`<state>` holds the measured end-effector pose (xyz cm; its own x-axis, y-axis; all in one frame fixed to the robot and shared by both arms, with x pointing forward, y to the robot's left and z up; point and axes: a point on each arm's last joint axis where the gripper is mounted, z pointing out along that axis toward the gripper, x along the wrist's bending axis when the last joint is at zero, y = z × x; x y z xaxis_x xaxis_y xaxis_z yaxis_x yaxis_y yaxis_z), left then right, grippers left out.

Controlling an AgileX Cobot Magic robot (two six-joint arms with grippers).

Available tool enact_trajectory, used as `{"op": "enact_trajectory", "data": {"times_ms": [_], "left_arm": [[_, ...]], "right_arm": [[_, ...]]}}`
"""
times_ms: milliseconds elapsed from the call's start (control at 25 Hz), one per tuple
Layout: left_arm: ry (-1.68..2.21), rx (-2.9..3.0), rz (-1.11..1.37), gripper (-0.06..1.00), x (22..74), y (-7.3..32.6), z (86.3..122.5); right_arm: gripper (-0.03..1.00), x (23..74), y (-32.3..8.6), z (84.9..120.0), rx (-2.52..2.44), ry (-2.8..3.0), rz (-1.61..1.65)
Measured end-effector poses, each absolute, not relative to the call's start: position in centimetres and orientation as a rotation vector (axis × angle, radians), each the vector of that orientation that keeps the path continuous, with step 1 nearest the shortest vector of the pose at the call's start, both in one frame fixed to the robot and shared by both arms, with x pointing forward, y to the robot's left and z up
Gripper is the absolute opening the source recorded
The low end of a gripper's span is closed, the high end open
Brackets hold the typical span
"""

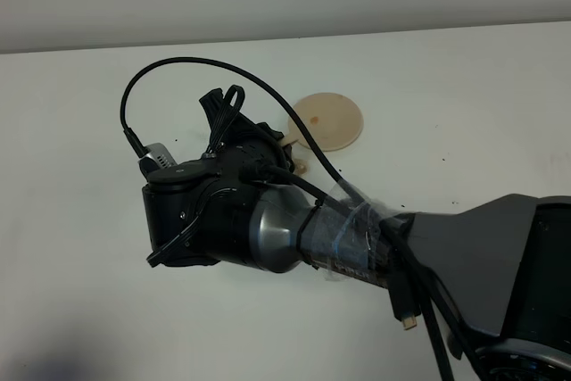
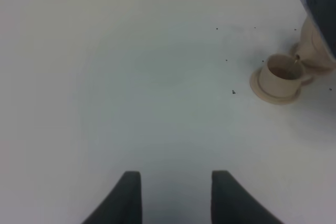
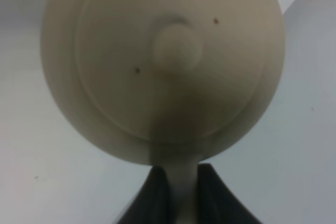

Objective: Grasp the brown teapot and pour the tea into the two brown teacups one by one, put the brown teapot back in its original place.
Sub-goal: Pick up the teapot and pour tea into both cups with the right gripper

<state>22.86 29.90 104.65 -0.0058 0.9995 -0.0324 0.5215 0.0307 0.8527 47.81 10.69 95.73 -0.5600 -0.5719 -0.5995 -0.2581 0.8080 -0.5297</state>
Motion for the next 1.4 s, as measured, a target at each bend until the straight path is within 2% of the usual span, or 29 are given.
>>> {"op": "enact_trajectory", "data": {"times_ms": [1400], "left_arm": [[1.613,1.575,0.87,0.37,22.86,29.9,104.65]], "right_arm": [[0.13,47.85,10.72,95.77,-0.635,2.164,-0.502]]}}
